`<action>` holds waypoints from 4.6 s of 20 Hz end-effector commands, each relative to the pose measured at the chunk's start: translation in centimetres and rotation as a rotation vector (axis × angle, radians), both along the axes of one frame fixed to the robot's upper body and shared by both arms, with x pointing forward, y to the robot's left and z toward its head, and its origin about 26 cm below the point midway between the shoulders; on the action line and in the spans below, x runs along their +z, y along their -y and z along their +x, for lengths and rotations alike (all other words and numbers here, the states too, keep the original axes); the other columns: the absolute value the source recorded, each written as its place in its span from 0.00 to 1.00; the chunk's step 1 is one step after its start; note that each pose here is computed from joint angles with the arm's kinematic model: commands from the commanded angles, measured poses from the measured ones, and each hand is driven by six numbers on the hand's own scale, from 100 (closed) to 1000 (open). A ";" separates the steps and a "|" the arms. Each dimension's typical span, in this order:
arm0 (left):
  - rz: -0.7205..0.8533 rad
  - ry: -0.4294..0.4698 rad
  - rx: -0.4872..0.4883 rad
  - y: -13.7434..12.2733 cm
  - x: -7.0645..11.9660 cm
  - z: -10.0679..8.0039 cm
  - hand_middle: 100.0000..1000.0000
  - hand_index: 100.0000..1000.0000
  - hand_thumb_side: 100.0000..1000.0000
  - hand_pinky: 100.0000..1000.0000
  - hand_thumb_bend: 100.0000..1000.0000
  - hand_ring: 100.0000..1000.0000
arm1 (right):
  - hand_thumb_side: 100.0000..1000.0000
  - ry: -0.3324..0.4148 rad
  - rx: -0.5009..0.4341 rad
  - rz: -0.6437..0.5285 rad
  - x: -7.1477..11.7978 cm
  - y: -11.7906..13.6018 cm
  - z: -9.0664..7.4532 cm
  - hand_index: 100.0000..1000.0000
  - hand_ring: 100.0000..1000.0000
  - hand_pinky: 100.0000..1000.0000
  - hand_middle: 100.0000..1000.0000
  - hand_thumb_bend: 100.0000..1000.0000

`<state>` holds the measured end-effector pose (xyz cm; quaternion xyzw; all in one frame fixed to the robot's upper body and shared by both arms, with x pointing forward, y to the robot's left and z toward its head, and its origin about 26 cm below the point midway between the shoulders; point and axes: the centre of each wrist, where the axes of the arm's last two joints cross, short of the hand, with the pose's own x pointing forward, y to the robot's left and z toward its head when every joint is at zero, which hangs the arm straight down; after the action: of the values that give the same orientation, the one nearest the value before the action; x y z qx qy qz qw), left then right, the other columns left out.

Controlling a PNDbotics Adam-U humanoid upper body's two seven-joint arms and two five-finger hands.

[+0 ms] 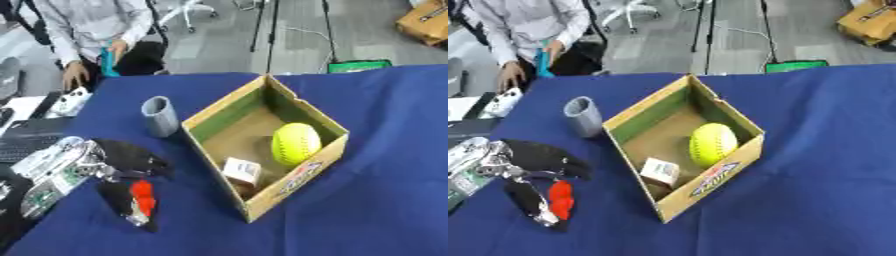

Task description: Pick up objects on the table and place them in the box.

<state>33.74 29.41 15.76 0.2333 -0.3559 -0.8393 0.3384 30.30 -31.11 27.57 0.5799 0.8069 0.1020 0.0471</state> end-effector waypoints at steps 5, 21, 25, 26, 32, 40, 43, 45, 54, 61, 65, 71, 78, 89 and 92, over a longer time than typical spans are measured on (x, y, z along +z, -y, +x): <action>0.018 0.015 0.005 -0.4 0.7 0.2 1.00 1.00 0.87 1.00 0.74 1.00 | 0.53 0.037 0.008 -0.014 1.0 -0.1 -0.4 0.41 0.41 0.58 0.28 0.00; 0.063 0.021 0.050 -2.9 -0.8 -0.4 0.97 0.99 0.86 1.00 0.72 1.00 | 0.54 0.036 0.011 -0.012 1.0 -0.1 -0.4 0.41 0.41 0.58 0.28 0.00; 0.075 0.023 0.045 -3.1 -0.9 -0.5 0.97 0.99 0.86 1.00 0.72 1.00 | 0.54 0.038 0.008 -0.012 1.0 0.0 -0.4 0.41 0.41 0.58 0.28 0.00; 0.077 0.023 0.044 -3.1 -1.0 -0.5 0.97 0.99 0.86 1.00 0.72 1.00 | 0.54 0.038 0.008 -0.012 1.0 0.0 -0.4 0.41 0.41 0.58 0.28 0.00; 0.063 0.027 0.040 -3.2 -1.1 -0.4 0.96 0.99 0.86 1.00 0.71 1.00 | 0.54 0.038 0.009 -0.012 1.0 0.0 -0.4 0.41 0.41 0.58 0.28 0.00; -0.018 0.101 0.019 -2.7 -1.2 -0.4 0.97 1.00 0.87 1.00 0.69 1.00 | 0.54 0.037 0.011 -0.010 1.0 0.0 -0.4 0.41 0.41 0.58 0.28 0.00; -0.027 0.108 0.024 -2.9 -1.6 -0.3 0.95 1.00 0.88 1.00 0.66 1.00 | 0.54 0.037 0.011 -0.008 1.0 0.0 -0.4 0.41 0.41 0.58 0.28 0.00; -0.036 0.115 0.027 -2.9 -1.8 -0.2 0.95 1.00 0.88 1.00 0.65 1.00 | 0.54 0.038 0.012 -0.007 1.0 -0.1 -0.4 0.41 0.41 0.58 0.28 0.00; -0.029 0.134 0.032 -2.9 -2.0 0.1 0.94 1.00 0.87 1.00 0.64 1.00 | 0.54 0.036 0.018 -0.003 0.9 -0.1 -0.4 0.41 0.41 0.58 0.28 0.00; -0.009 0.153 0.053 -3.1 -2.1 0.7 0.96 1.00 0.86 1.00 0.66 1.00 | 0.55 0.036 0.024 -0.001 0.9 -0.1 -0.3 0.41 0.41 0.58 0.28 0.00; 0.009 0.136 0.054 -3.2 -2.3 1.0 0.97 1.00 0.86 1.00 0.65 1.00 | 0.54 0.037 0.024 0.001 1.0 -0.1 -0.4 0.41 0.41 0.58 0.28 0.00; 0.008 0.126 0.057 -3.3 -2.4 1.2 0.97 1.00 0.86 1.00 0.65 1.00 | 0.54 0.038 0.026 0.001 1.0 -0.1 -0.3 0.41 0.41 0.58 0.28 0.00; -0.002 0.111 0.058 -3.4 -2.6 1.3 0.96 1.00 0.86 1.00 0.65 1.00 | 0.54 0.039 0.027 0.000 1.0 -0.1 -0.3 0.41 0.41 0.58 0.28 0.00; 0.006 0.105 0.058 -3.6 -2.5 1.3 0.96 1.00 0.86 1.00 0.65 1.00 | 0.54 0.043 0.032 -0.003 1.1 -0.2 -0.3 0.41 0.41 0.58 0.28 0.00; 0.016 0.108 0.069 -4.0 -2.6 1.2 0.97 1.00 0.86 1.00 0.65 1.00 | 0.54 0.045 0.032 -0.005 1.2 -0.2 -0.3 0.41 0.41 0.58 0.28 0.00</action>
<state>34.83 32.55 12.09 0.2746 -0.3664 -0.8181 0.3479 30.37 -30.92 27.74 0.5698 0.8131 0.1094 0.0460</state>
